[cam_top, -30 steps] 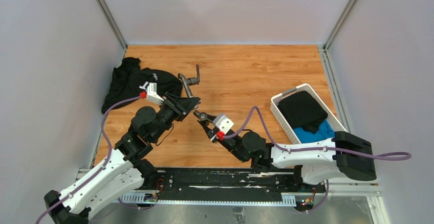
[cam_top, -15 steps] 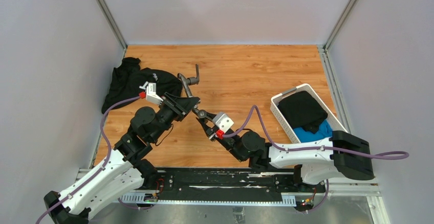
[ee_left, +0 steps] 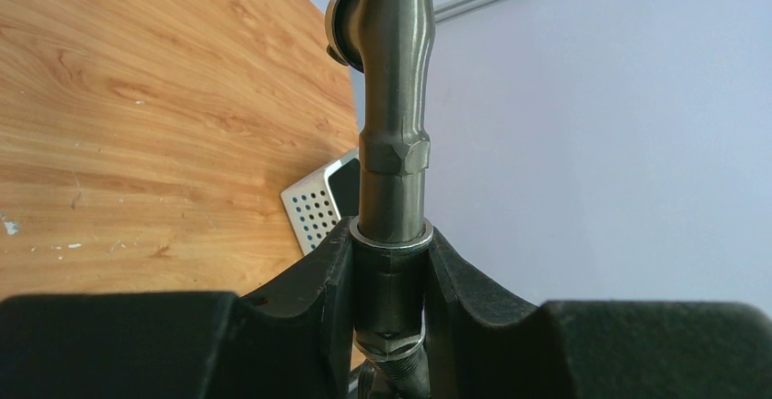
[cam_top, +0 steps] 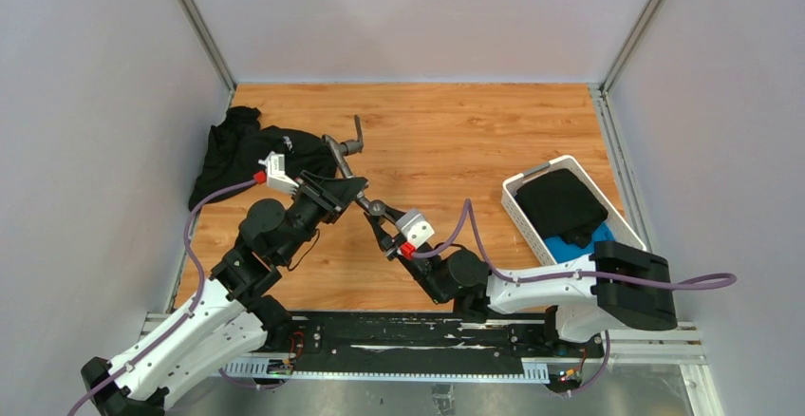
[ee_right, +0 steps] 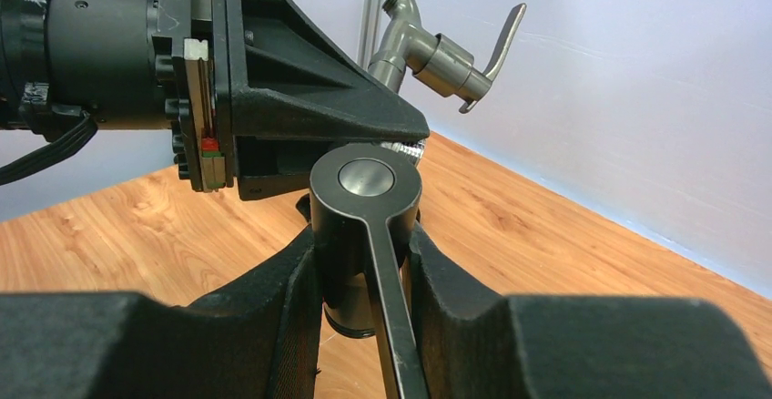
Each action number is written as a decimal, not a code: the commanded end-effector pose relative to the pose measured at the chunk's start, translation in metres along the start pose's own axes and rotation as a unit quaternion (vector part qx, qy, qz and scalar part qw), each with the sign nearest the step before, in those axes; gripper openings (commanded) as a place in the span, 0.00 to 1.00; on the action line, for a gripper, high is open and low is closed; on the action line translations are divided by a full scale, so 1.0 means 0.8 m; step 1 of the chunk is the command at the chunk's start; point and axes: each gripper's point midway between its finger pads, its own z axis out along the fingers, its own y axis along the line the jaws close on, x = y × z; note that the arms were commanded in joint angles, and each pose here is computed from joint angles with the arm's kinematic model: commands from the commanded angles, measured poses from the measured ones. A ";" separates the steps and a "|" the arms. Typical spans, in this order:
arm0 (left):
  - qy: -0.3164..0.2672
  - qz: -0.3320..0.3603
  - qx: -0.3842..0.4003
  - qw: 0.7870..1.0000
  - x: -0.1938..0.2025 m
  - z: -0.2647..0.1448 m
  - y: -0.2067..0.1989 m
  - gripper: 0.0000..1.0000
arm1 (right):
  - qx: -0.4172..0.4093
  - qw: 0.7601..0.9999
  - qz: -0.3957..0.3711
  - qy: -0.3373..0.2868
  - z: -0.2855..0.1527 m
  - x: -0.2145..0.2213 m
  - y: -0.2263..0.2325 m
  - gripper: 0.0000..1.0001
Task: Install the water faucets
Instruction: Pick up the water faucet from the center of the board.
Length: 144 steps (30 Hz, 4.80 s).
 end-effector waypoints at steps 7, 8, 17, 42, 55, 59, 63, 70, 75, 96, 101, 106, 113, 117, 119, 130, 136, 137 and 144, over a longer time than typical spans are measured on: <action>-0.008 -0.016 0.037 0.999 -0.006 -0.007 -0.021 0.00 | 0.112 0.993 0.013 -0.035 0.007 -0.029 -0.046 0.00; -0.008 -0.017 0.038 0.999 -0.007 -0.008 -0.021 0.00 | 0.117 0.993 0.008 -0.034 0.007 -0.028 -0.045 0.00; 0.001 -0.027 0.045 0.999 -0.001 -0.008 -0.021 0.00 | 0.132 0.987 -0.085 -0.029 0.015 -0.017 -0.021 0.00; 0.010 -0.024 0.008 1.000 -0.002 -0.014 -0.013 0.00 | 0.041 0.860 -0.509 0.000 0.018 0.030 0.017 0.00; 0.024 -0.005 -0.006 1.000 0.001 -0.011 -0.016 0.00 | 0.025 0.798 -0.602 0.004 -0.004 0.023 0.010 0.00; 0.023 0.004 -0.013 1.000 -0.001 -0.011 -0.016 0.00 | 0.015 0.789 -0.614 -0.003 -0.021 0.013 0.013 0.00; 0.029 0.005 -0.011 1.000 0.002 -0.008 -0.017 0.00 | 0.010 0.777 -0.629 -0.006 -0.027 0.009 0.017 0.00; 0.010 0.074 -0.047 0.996 -0.007 -0.007 0.008 0.00 | 0.027 0.783 -0.621 0.014 -0.037 0.003 -0.001 0.00; 0.031 0.222 -0.169 0.960 -0.013 -0.008 0.080 0.00 | 0.053 0.799 -0.595 0.071 -0.063 0.014 -0.039 0.00; 0.088 0.362 -0.290 0.882 0.070 0.022 0.256 0.00 | 0.124 0.842 -0.501 0.157 -0.115 0.024 -0.107 0.00; 0.121 0.363 -0.331 0.862 0.082 0.016 0.280 0.00 | 0.125 0.844 -0.497 0.157 -0.116 0.024 -0.107 0.00; 0.144 0.355 -0.356 0.852 0.094 0.013 0.296 0.00 | 0.125 0.846 -0.494 0.158 -0.120 0.024 -0.108 0.00; 0.173 0.347 -0.391 0.835 0.104 -0.001 0.315 0.11 | 0.126 0.848 -0.490 0.158 -0.123 0.023 -0.110 0.00; 0.188 0.345 -0.404 0.826 0.108 -0.006 0.319 0.27 | 0.125 0.848 -0.490 0.158 -0.124 0.024 -0.110 0.00; 0.194 0.345 -0.409 0.822 0.109 -0.008 0.320 0.32 | 0.124 0.849 -0.489 0.157 -0.124 0.024 -0.110 0.00; 0.228 0.345 -0.427 0.804 0.125 -0.015 0.340 0.45 | 0.126 0.850 -0.487 0.157 -0.125 0.023 -0.112 0.00; 0.223 0.352 -0.427 0.803 0.120 -0.011 0.334 0.48 | 0.126 0.849 -0.488 0.157 -0.125 0.023 -0.112 0.00; 0.224 0.358 -0.429 0.799 0.117 -0.011 0.332 0.48 | 0.126 0.850 -0.487 0.157 -0.125 0.022 -0.111 0.00; 0.220 0.378 -0.429 0.791 0.105 -0.007 0.319 0.52 | 0.123 0.850 -0.488 0.156 -0.122 0.024 -0.107 0.00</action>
